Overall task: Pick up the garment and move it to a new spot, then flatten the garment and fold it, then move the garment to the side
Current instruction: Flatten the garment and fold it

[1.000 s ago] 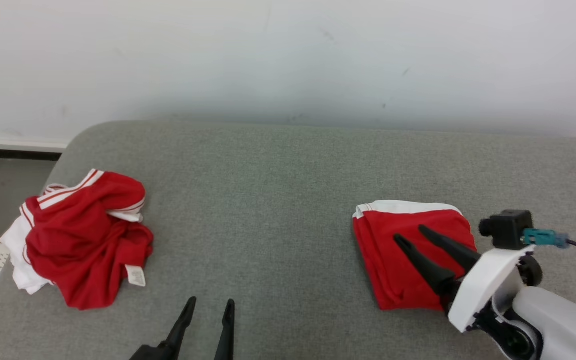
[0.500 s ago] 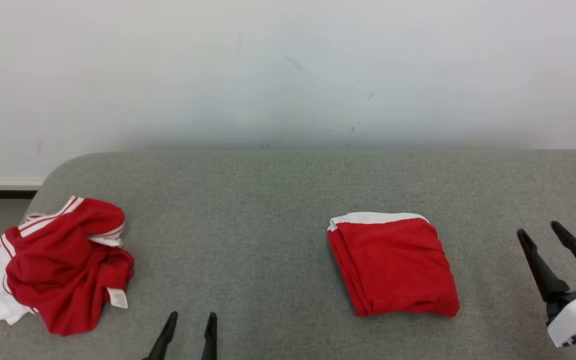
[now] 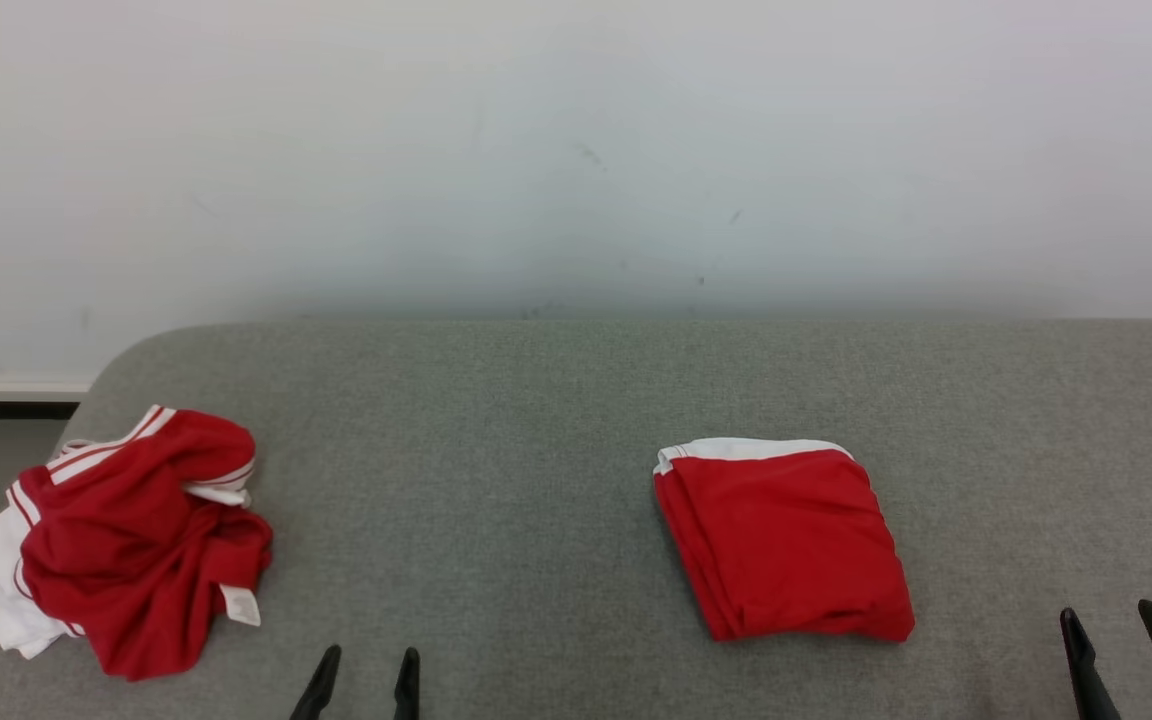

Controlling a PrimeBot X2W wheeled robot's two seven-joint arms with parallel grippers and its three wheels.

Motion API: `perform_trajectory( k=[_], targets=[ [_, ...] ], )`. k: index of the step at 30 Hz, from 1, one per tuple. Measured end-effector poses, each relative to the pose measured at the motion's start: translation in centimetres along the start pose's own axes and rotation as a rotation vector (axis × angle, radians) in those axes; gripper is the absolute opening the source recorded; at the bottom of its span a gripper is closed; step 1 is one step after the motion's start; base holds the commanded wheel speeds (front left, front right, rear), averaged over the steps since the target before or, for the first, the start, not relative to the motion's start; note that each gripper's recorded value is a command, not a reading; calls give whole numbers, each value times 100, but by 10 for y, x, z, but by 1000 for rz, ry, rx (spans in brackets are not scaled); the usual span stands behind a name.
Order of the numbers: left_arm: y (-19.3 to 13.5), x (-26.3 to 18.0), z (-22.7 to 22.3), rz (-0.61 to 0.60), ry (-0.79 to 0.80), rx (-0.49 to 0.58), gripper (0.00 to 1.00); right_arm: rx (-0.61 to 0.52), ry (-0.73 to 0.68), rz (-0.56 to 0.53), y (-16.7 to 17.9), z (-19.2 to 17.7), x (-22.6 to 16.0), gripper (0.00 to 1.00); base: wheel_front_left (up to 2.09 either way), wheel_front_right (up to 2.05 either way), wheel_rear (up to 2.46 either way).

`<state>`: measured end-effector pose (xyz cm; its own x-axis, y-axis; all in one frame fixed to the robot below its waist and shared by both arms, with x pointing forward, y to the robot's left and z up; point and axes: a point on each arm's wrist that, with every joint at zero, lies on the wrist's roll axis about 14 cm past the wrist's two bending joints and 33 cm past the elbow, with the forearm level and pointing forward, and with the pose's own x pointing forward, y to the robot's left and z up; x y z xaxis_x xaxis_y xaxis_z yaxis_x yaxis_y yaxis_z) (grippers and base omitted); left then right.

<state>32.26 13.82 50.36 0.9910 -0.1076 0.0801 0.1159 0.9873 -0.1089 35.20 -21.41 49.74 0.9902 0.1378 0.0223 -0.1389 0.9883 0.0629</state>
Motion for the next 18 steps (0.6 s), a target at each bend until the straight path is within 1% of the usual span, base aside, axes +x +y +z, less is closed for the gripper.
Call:
perform_trajectory(
  k=[7, 15, 18],
  targets=[
    [5, -5, -3, 15, 8, 2, 100, 37, 26, -29, 4, -14, -15, 100, 0, 0, 0],
    [7, -6, -3, 22, 10, 2, 100, 64, 19, -37, 6, -13, -15, 100, 0, 0, 0],
    [7, -7, -3, 25, 11, 1, 100, 104, 17, -49, 7, -15, -14, 100, 0, 0, 0]
  ],
)
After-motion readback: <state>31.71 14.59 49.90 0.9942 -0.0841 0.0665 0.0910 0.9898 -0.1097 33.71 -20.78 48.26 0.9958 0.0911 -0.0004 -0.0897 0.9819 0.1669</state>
